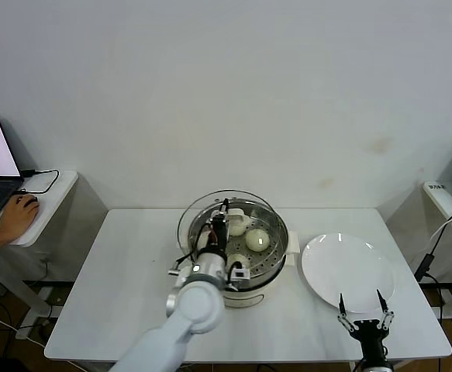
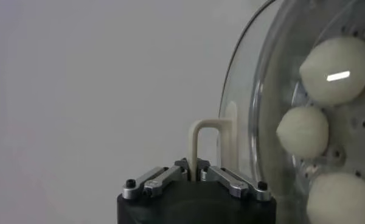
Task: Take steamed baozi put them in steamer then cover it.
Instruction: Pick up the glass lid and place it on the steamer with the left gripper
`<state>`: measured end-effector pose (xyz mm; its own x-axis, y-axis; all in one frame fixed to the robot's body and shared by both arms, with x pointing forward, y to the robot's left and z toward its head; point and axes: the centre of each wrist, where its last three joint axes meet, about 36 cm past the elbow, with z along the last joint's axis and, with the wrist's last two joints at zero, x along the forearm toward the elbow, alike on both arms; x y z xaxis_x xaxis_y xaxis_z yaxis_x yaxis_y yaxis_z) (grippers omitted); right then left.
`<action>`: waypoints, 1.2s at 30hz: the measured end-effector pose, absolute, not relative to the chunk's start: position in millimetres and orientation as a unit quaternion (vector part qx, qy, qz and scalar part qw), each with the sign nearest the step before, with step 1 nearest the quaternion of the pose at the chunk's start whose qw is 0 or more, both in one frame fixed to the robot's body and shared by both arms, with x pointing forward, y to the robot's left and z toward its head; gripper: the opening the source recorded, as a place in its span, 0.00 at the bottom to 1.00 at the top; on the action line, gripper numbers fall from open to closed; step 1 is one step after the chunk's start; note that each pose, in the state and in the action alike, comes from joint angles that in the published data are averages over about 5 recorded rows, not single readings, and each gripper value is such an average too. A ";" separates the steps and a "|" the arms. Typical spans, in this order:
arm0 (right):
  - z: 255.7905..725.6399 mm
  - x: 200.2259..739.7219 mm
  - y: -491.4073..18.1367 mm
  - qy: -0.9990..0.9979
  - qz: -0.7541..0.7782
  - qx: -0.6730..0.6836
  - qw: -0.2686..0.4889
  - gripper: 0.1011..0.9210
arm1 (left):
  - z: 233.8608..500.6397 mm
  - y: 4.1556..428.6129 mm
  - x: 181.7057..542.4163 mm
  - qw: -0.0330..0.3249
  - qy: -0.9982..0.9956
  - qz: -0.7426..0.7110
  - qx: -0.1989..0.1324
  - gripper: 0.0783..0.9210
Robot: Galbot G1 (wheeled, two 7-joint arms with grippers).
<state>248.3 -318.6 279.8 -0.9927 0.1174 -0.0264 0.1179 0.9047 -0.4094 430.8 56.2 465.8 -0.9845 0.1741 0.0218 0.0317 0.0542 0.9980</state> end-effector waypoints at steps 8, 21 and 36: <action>275.0 246.6 -318.0 0.976 -0.212 0.057 -0.004 0.88 | 457.4 38.5 437.8 0.039 0.720 0.688 0.077 0.07; 270.2 244.0 -318.6 0.975 -0.216 0.054 -0.009 0.88 | 442.7 23.9 442.7 0.025 0.717 0.692 0.083 0.07; 268.6 243.8 -317.4 0.975 -0.218 0.047 -0.011 0.88 | 435.5 23.2 445.6 0.019 0.718 0.691 0.081 0.07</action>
<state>243.8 -317.4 268.6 -0.9953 0.0970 0.0000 0.0878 0.9007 -0.4255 445.6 23.2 435.5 -0.9862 0.1426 0.0843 0.0897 0.0323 0.9954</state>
